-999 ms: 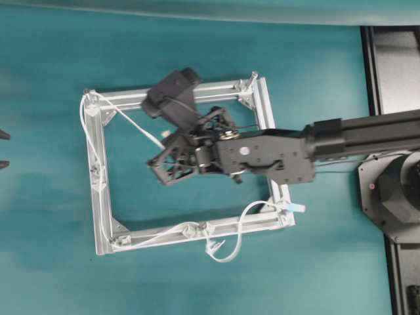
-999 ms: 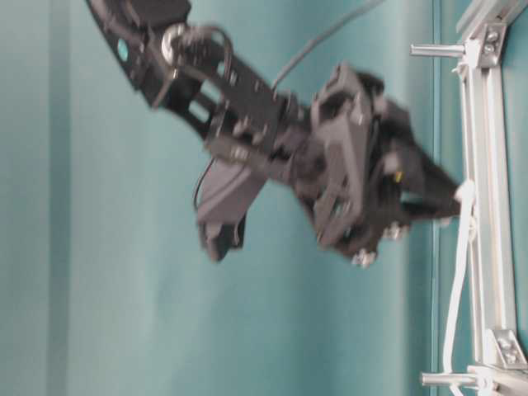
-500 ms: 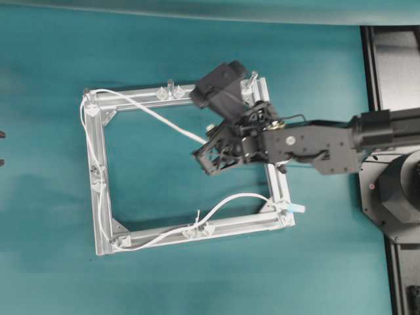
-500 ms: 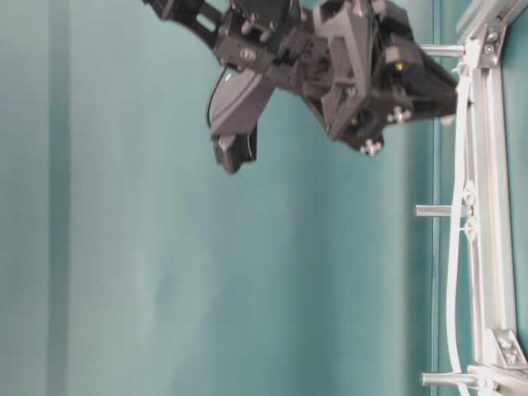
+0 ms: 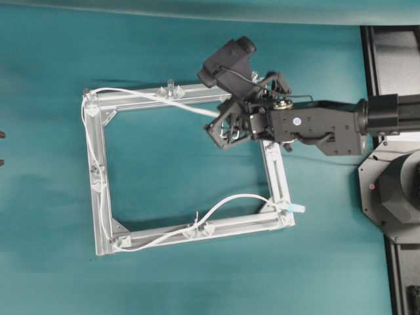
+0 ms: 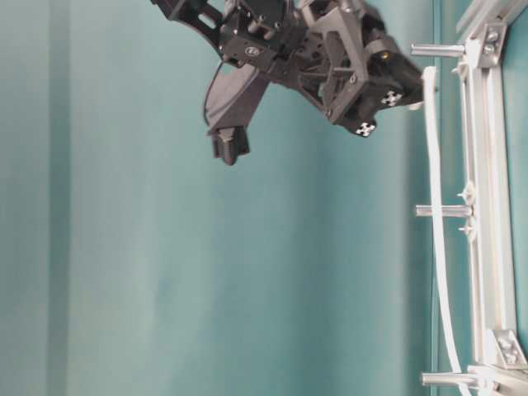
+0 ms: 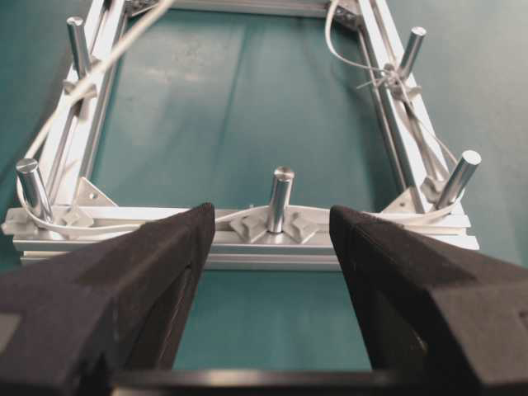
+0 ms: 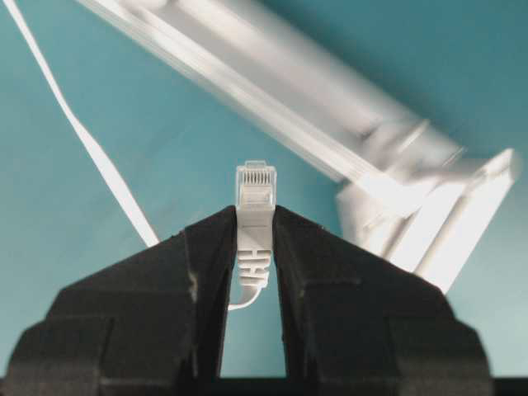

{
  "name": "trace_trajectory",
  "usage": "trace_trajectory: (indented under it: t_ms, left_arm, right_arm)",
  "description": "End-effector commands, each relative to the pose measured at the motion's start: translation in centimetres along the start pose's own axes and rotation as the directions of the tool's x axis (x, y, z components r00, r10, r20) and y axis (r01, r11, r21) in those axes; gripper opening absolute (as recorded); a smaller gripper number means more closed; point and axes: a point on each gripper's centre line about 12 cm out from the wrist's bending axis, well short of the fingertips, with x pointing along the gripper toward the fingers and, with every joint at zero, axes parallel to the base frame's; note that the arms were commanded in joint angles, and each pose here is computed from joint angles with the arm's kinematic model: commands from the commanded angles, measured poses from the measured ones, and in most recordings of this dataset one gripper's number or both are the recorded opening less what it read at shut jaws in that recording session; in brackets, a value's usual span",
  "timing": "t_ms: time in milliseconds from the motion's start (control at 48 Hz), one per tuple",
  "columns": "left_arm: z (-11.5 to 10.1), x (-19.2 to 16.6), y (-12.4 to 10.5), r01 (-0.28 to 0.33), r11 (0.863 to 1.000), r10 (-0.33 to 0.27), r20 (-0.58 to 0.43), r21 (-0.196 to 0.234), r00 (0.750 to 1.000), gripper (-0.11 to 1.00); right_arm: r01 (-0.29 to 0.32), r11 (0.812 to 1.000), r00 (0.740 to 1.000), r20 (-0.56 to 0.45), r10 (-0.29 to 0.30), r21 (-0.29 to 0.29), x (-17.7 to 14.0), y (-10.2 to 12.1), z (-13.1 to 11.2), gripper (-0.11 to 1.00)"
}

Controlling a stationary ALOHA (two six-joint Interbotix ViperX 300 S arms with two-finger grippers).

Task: Move the cable alternately left and right between 8 pins so it hooks onto each one.

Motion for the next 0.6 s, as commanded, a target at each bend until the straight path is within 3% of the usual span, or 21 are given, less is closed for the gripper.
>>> trace_trajectory:
  t_ms: [0,396,479,583]
  left_arm:
    - [0.4,0.0,-0.1,0.003,1.0,-0.003,0.007,0.002,1.0,0.7]
    - [0.4,0.0,-0.1,0.003,1.0,-0.003,0.007,0.002,1.0,0.7]
    - [0.4,0.0,-0.1,0.003,1.0,-0.003,0.007,0.002,1.0,0.7]
    - [0.4,0.0,-0.1,0.003,1.0,-0.003,0.007,0.002,1.0,0.7]
  right_arm:
    - [0.01,0.999,0.996,0.084,-0.007,-0.031,-1.2,-0.6,1.5,0.16]
    - [0.099,0.981,0.976,0.21,-0.062,-0.169,-2.1,-3.3,1.3,0.16]
    - [0.083,0.981,0.972,0.232,-0.04,-0.178,-2.6,-3.5,1.4,0.16]
    - [0.019,0.981,0.969,0.246,0.03,-0.193,-2.9,-3.1,1.0,0.16]
